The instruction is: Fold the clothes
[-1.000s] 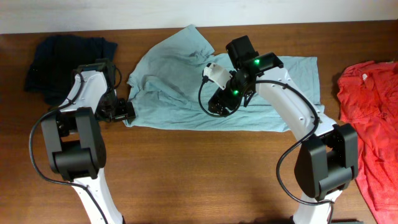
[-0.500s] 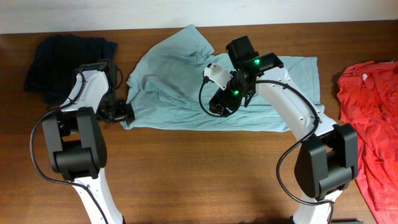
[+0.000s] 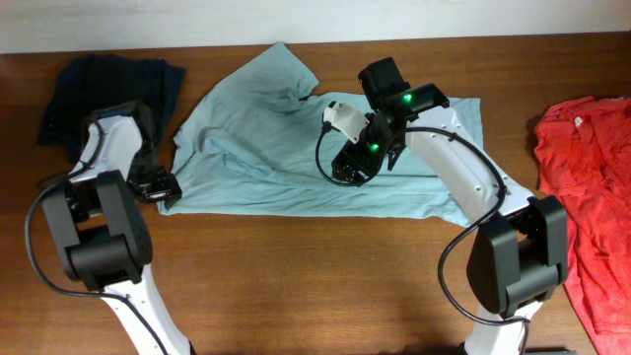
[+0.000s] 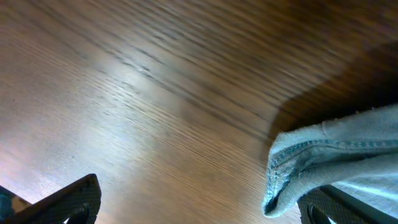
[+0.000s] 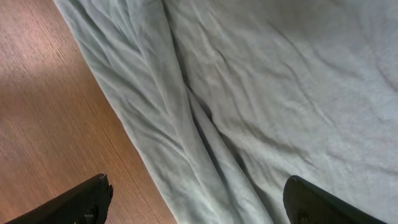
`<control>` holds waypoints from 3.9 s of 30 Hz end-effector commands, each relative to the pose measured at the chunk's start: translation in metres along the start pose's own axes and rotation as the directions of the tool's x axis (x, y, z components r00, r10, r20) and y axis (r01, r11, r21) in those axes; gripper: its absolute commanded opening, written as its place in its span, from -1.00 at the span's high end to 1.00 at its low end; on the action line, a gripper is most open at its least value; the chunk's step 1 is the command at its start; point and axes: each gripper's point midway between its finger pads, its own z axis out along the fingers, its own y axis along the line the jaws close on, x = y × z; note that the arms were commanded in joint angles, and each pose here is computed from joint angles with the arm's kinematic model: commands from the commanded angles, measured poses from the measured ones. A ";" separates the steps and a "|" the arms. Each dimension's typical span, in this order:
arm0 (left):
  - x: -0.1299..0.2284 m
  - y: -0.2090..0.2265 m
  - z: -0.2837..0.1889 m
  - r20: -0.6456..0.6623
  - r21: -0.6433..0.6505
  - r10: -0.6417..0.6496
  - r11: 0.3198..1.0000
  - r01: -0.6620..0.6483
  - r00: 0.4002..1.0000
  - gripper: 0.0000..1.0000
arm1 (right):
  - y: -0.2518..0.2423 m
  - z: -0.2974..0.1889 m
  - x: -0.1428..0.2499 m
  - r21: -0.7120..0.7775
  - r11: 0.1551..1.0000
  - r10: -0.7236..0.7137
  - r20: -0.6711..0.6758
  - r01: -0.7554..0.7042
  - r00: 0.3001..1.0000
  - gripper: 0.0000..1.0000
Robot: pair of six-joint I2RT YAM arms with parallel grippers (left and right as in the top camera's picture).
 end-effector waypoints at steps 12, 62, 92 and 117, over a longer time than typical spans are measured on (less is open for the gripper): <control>0.001 0.004 0.009 -0.016 -0.037 0.002 0.999 -0.002 1.000 -0.99 | -0.002 0.000 0.002 0.006 1.000 -0.003 -0.010 0.003 1.000 -0.96; 0.001 0.004 0.009 -0.016 -0.037 0.002 0.999 -0.002 1.000 -0.99 | 0.081 0.162 -0.164 0.148 0.989 -0.074 0.410 0.014 0.909 0.92; 0.001 0.004 0.009 -0.016 -0.037 0.002 0.999 -0.002 1.000 -0.99 | 0.022 0.163 -0.141 0.179 0.981 0.006 0.378 -0.080 0.926 0.92; 0.001 0.004 0.009 -0.016 -0.037 0.002 0.999 -0.002 1.000 -0.99 | 0.070 0.146 -0.159 0.069 0.997 -0.064 0.370 0.041 0.927 0.92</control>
